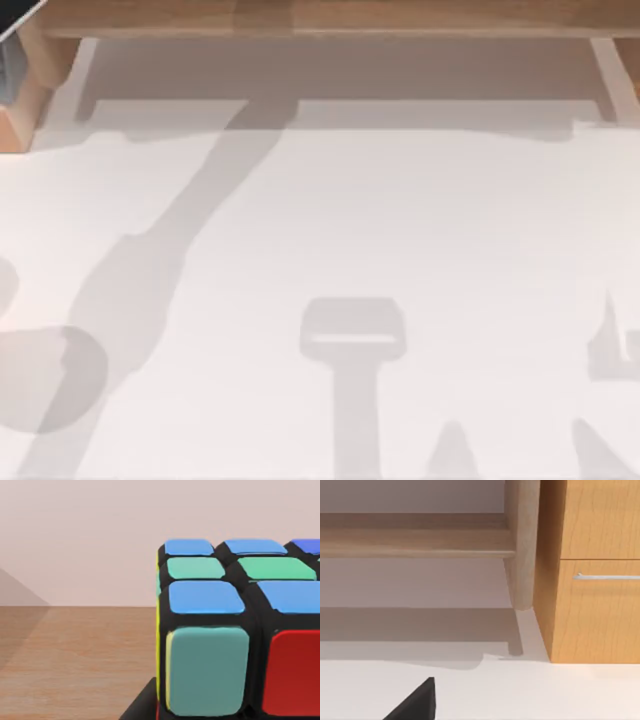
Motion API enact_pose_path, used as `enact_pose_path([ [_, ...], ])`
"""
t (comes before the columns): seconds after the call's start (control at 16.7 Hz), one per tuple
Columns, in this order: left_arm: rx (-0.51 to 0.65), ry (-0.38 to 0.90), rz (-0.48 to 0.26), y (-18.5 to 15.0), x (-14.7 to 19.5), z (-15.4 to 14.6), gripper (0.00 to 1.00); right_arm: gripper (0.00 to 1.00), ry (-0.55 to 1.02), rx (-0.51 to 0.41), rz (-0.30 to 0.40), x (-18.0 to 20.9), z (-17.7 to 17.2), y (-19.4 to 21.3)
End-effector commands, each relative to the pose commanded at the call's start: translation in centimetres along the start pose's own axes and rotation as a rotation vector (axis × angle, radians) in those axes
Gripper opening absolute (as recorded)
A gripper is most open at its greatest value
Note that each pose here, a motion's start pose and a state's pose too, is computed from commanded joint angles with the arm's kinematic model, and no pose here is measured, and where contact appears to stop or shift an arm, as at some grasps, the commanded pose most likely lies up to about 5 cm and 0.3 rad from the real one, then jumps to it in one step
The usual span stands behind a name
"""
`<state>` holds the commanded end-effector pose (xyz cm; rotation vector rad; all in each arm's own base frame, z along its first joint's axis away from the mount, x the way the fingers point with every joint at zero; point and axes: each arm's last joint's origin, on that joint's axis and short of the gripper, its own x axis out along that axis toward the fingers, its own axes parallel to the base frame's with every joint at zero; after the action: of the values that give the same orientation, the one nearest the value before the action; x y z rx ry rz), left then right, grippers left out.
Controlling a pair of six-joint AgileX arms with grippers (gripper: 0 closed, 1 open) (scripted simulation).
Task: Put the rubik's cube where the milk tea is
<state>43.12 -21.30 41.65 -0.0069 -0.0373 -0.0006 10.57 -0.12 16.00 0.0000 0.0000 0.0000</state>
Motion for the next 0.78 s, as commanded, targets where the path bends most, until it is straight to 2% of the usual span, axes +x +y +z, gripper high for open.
enact_pose_path([
  [0.12, 0.011, -0.040, 0.059, 3.9, -0.3, 2.9, 0.00, 1.00, 0.000, 0.000, 0.000, 0.0, 0.0, 0.0],
  [0.24, 0.055, -0.057, 0.149, 9.3, -0.9, 5.5, 0.00, 1.00, 0.000, 0.000, 0.000, 0.0, 0.0, 0.0],
  [0.42, 0.182, 0.022, 0.296, 17.9, -2.1, 7.0, 0.00, 1.00, 0.000, 0.000, 0.000, 0.0, 0.0, 0.0],
  [0.6, 0.330, 0.277, 0.398, 25.9, -2.9, 4.3, 0.00, 1.00, 0.000, 0.000, 0.000, 0.0, 0.0, 0.0],
  [0.78, 0.407, 0.666, 0.407, 33.5, -4.0, -2.2, 0.00, 1.00, 0.000, 0.000, 0.000, 0.0, 0.0, 0.0],
])
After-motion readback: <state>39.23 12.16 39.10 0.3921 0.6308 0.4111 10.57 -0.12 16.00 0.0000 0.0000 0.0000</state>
